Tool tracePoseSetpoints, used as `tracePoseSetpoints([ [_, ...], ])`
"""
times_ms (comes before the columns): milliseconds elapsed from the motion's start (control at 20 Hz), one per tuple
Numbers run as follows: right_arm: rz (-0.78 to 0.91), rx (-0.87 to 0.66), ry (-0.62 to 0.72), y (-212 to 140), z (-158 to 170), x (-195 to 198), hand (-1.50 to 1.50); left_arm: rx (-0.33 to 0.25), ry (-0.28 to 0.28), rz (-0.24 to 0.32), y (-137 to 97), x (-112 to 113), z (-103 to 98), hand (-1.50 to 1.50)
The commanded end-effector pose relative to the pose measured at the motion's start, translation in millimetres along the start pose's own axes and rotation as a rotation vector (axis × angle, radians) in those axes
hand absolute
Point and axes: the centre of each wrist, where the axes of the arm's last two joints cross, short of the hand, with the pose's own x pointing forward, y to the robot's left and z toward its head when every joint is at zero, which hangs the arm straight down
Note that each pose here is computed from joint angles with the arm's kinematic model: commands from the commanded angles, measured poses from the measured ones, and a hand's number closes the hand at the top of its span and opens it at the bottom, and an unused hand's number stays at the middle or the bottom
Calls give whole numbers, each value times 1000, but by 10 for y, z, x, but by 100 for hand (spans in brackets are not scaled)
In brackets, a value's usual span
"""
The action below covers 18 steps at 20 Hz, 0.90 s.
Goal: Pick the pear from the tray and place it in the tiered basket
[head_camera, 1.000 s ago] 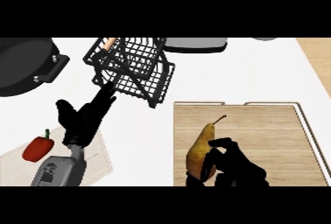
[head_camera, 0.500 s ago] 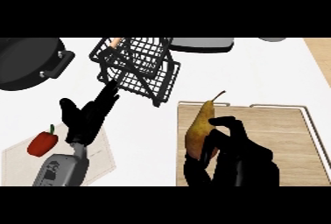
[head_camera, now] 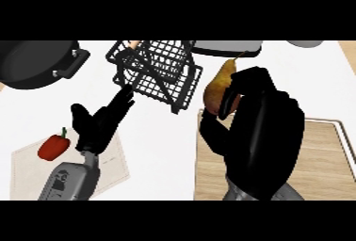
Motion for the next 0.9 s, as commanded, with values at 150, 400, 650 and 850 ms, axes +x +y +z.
tracePoseSetpoints([
  [150, -25, 33, 248, 110, -576, 456, 150, -33, 5, -11, -144, 0, -50, 0],
  [400, -38, 50, 255, 205, -899, 766, 150, -51, -12, -10, -106, 38, -72, 0],
  [650, -209, 60, 317, 335, -1156, 718, 150, -67, -33, -26, -162, 147, -140, 0],
  [850, -334, 72, 310, 375, -1354, 723, -150, -66, -38, -29, -183, 101, -129, 0],
])
